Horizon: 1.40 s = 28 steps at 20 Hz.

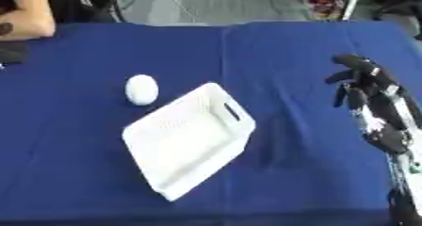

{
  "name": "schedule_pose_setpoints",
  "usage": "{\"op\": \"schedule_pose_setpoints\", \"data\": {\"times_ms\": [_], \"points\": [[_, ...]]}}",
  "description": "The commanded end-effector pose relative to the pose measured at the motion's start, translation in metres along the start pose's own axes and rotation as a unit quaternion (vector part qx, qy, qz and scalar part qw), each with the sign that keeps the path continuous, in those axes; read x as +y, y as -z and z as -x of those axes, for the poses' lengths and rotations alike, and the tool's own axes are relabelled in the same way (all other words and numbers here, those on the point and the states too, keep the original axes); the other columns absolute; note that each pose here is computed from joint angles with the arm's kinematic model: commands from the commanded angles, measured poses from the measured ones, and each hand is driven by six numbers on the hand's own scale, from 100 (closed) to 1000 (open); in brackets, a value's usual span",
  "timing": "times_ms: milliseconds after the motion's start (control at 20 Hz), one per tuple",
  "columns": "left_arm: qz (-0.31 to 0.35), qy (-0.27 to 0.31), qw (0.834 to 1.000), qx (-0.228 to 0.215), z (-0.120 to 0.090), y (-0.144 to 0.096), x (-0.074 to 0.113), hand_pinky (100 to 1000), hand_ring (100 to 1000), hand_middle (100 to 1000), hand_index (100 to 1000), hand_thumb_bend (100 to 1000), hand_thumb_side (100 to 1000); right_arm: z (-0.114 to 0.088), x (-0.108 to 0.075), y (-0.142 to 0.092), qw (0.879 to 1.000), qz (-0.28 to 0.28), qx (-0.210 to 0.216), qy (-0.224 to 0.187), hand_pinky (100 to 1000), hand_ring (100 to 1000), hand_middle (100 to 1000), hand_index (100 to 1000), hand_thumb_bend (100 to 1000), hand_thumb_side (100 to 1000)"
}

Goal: Pick up objects on the table and place them in the box.

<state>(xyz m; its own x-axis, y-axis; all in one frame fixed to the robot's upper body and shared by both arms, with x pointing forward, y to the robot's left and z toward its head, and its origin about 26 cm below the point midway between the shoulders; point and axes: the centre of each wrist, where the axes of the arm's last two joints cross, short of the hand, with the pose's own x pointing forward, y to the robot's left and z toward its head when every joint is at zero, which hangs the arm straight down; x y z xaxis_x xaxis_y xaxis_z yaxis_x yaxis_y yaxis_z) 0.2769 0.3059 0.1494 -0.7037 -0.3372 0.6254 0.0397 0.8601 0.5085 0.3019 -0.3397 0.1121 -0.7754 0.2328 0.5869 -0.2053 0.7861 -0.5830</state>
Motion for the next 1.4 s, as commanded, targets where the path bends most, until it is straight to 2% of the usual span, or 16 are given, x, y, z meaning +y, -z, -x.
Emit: {"op": "schedule_pose_setpoints", "data": {"times_ms": [50, 100, 150, 200, 250, 400, 900, 1150, 1400], "points": [[0.004, 0.015, 1.0, -0.01, -0.006, 0.003, 0.007, 826, 821, 921, 752, 374, 791, -0.004, -0.007, 0.001, 1.0, -0.016, -0.016, -0.018, 362, 676, 830, 881, 100, 559], [0.003, 0.015, 1.0, -0.01, -0.006, 0.003, 0.007, 826, 819, 914, 752, 375, 790, -0.004, -0.007, 0.001, 1.0, -0.016, -0.016, -0.018, 362, 676, 830, 881, 100, 559], [0.003, 0.015, 1.0, -0.01, -0.006, 0.003, 0.007, 826, 811, 864, 752, 374, 790, -0.004, -0.007, 0.001, 1.0, -0.016, -0.016, -0.018, 362, 676, 830, 881, 100, 559], [0.003, 0.015, 1.0, -0.01, -0.006, 0.003, 0.007, 826, 811, 864, 752, 374, 790, -0.004, -0.007, 0.001, 1.0, -0.016, -0.016, -0.018, 362, 676, 830, 881, 100, 559], [0.002, 0.015, 1.0, -0.01, -0.006, 0.003, 0.007, 825, 797, 755, 750, 374, 791, -0.004, -0.007, 0.001, 1.0, -0.016, -0.016, -0.018, 361, 676, 830, 881, 100, 559], [0.003, 0.015, 1.0, -0.009, -0.006, 0.003, 0.007, 825, 790, 693, 748, 371, 794, -0.004, -0.007, 0.0, 1.0, -0.016, -0.015, -0.018, 362, 677, 830, 881, 100, 560], [0.007, 0.02, 1.0, -0.012, -0.007, 0.004, 0.009, 828, 790, 698, 748, 376, 789, -0.004, -0.006, 0.0, 1.0, -0.017, -0.015, -0.018, 362, 677, 830, 881, 100, 560], [0.032, 0.043, 0.998, -0.046, -0.013, 0.015, 0.023, 848, 798, 688, 759, 400, 754, -0.004, -0.006, 0.0, 1.0, -0.019, -0.013, -0.017, 362, 677, 830, 881, 100, 560], [0.089, 0.085, 0.989, -0.082, -0.022, 0.029, 0.039, 867, 803, 677, 768, 406, 745, -0.003, -0.005, -0.001, 1.0, -0.024, -0.011, -0.015, 360, 676, 829, 881, 100, 560]]}}
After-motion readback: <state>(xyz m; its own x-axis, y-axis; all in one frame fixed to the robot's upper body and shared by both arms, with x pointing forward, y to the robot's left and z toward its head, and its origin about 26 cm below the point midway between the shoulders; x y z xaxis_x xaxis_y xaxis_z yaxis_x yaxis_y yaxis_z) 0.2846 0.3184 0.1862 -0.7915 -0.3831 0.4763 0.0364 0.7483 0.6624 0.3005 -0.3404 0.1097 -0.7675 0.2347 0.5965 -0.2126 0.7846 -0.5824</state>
